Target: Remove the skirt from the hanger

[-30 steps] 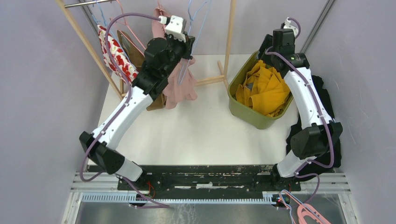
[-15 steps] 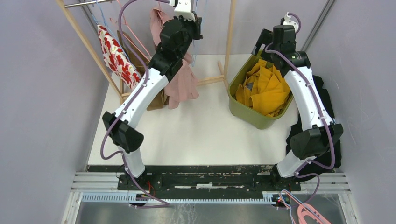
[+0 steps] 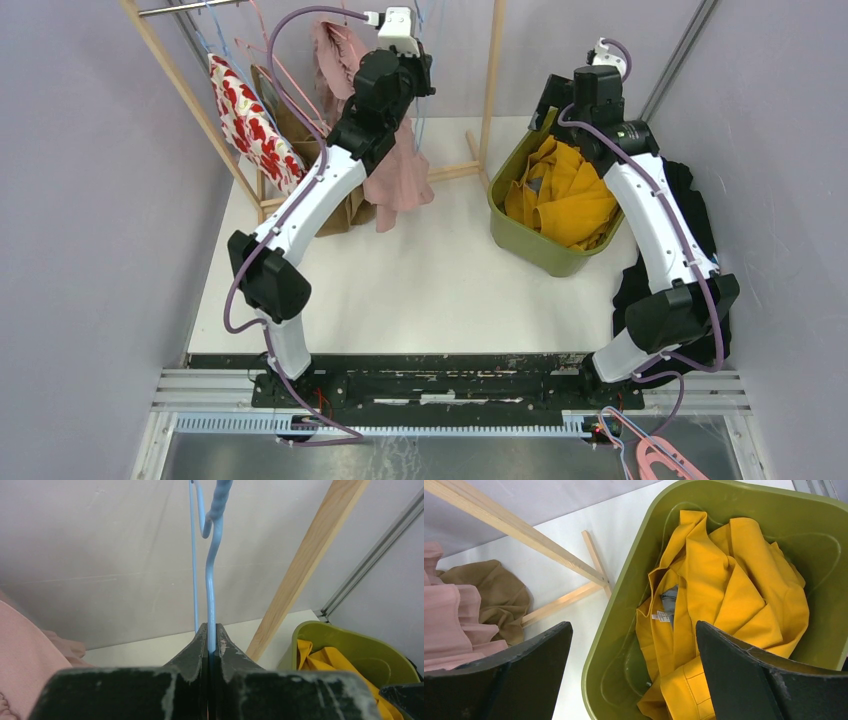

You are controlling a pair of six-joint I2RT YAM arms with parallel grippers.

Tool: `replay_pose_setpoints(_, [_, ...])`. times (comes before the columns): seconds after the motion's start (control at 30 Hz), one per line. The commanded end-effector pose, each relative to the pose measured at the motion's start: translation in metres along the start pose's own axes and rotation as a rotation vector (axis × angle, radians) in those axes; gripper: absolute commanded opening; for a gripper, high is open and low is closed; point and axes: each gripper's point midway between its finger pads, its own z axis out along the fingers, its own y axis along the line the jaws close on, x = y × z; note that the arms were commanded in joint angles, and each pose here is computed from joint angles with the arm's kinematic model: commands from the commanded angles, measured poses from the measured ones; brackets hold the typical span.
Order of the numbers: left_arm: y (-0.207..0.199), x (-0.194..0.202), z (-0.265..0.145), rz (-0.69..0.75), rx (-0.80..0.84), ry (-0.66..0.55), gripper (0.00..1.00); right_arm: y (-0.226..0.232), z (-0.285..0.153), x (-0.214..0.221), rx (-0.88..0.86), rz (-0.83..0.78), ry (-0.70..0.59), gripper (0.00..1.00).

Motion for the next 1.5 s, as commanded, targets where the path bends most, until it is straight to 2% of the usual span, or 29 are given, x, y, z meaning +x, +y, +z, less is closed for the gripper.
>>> replay_pose_setpoints(0.0, [0.004,-0.045,0.004,-0.083,-0.018,-0.129,0.03,0.006,-0.017,-0.022,-0.025,-0.001,-0.084,1.0])
replay_pose_setpoints(0.17, [0.0,-0.048,0.009,-0.101,-0.004,-0.143,0.03,0.005,-0.016,-0.019,-0.022,-0.005,-0.081,1.0])
replay_pose_setpoints(0.43, [0.01,-0.032,0.024,-0.132,-0.014,-0.115,0.03,0.004,-0.023,-0.02,-0.03,0.0,-0.085,1.0])
replay_pose_setpoints(0.63, [0.005,-0.038,0.034,-0.163,0.023,-0.111,0.03,0.001,-0.03,-0.019,-0.031,-0.001,-0.09,1.0])
replay_pose_setpoints(0.93, [-0.005,-0.006,0.037,-0.129,0.083,-0.007,0.03,-0.002,-0.032,-0.017,-0.023,-0.011,-0.088,1.0])
replay_pose_setpoints(1.17, [-0.018,0.048,0.027,-0.114,0.179,0.179,0.03,-0.003,-0.032,-0.017,-0.018,-0.007,-0.086,1.0])
replay_pose_setpoints(1.33, [-0.018,0.053,0.026,-0.098,0.185,0.196,0.03,-0.002,-0.032,-0.014,-0.023,-0.005,-0.079,1.0])
replay_pose_setpoints(1.4, [-0.021,0.047,0.026,-0.095,0.199,0.185,0.06,-0.002,-0.032,-0.013,-0.022,-0.005,-0.078,1.0])
replay_pose_setpoints(1.47, [-0.024,0.045,0.028,-0.089,0.219,0.184,0.2,-0.003,-0.033,-0.013,-0.02,-0.006,-0.08,1.0])
